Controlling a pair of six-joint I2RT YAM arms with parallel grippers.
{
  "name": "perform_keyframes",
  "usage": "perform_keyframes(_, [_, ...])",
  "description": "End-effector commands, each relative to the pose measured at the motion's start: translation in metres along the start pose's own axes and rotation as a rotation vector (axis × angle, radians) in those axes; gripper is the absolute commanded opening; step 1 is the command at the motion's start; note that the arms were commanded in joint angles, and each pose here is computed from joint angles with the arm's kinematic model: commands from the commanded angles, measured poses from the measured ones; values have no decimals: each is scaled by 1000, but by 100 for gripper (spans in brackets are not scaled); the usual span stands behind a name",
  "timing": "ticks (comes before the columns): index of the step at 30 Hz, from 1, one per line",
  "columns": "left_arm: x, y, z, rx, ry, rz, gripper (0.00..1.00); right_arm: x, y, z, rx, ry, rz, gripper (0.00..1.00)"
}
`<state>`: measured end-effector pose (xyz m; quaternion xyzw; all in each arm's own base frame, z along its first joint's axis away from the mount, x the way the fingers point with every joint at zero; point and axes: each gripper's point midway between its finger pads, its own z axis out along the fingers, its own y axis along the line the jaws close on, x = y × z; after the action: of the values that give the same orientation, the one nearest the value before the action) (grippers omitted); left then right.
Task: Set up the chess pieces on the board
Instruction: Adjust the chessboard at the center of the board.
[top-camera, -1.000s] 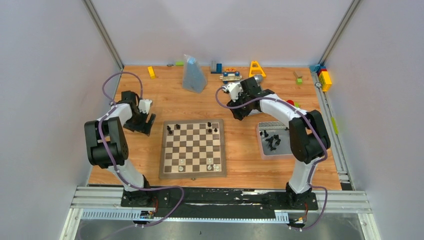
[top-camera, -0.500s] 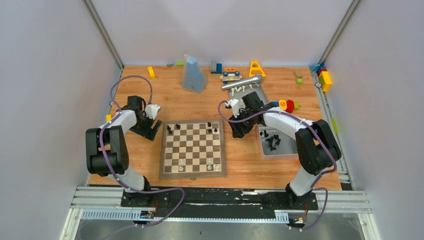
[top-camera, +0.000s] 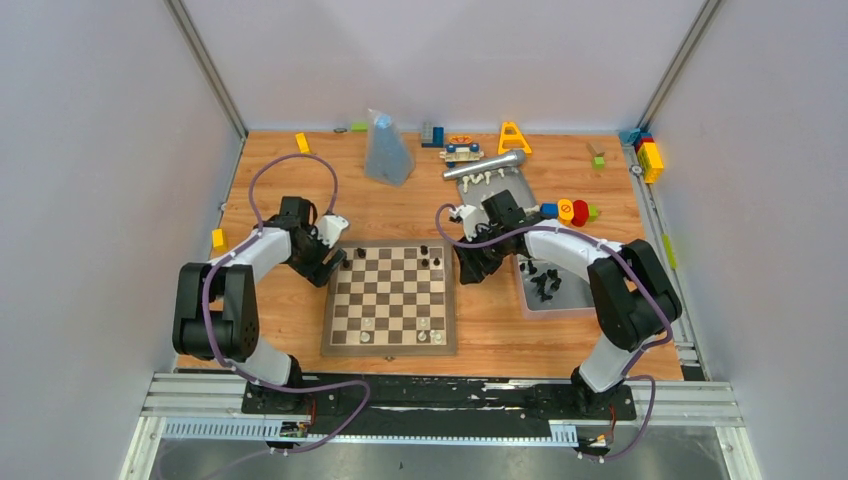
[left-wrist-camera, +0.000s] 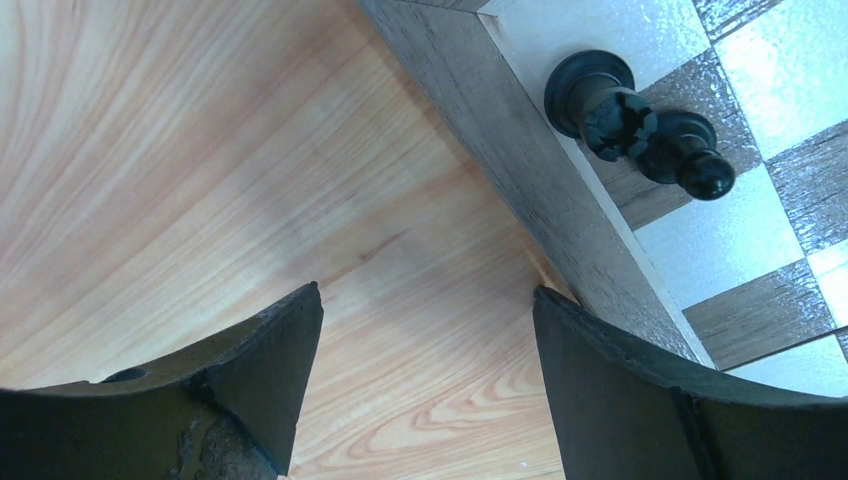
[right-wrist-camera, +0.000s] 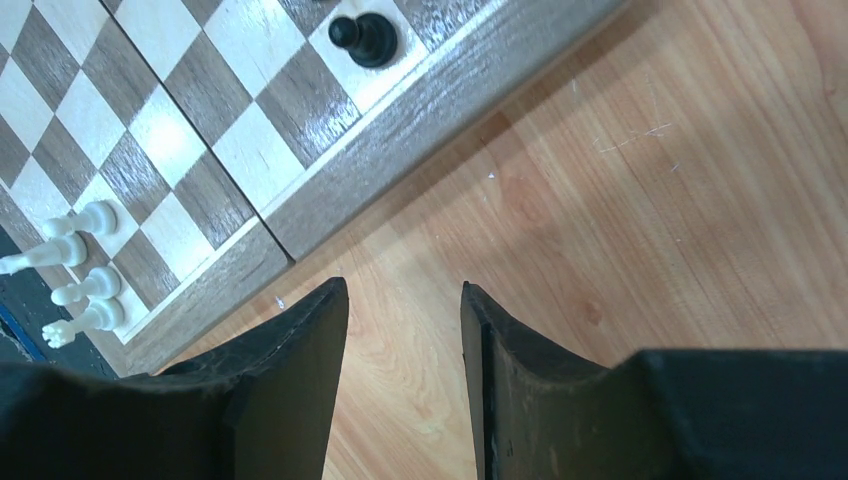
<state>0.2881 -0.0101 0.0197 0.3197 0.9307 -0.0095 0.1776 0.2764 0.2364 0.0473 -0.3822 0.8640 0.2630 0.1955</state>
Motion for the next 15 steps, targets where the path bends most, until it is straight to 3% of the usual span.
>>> perform_keyframes(1, [-21,-17,6,53,-57,2,85,-8,2,-2,1,-40,-1,46])
perform_keyframes(15, [-58,-55,14,124,-102,6,83,7,-9,-1,-31,-8,134,42])
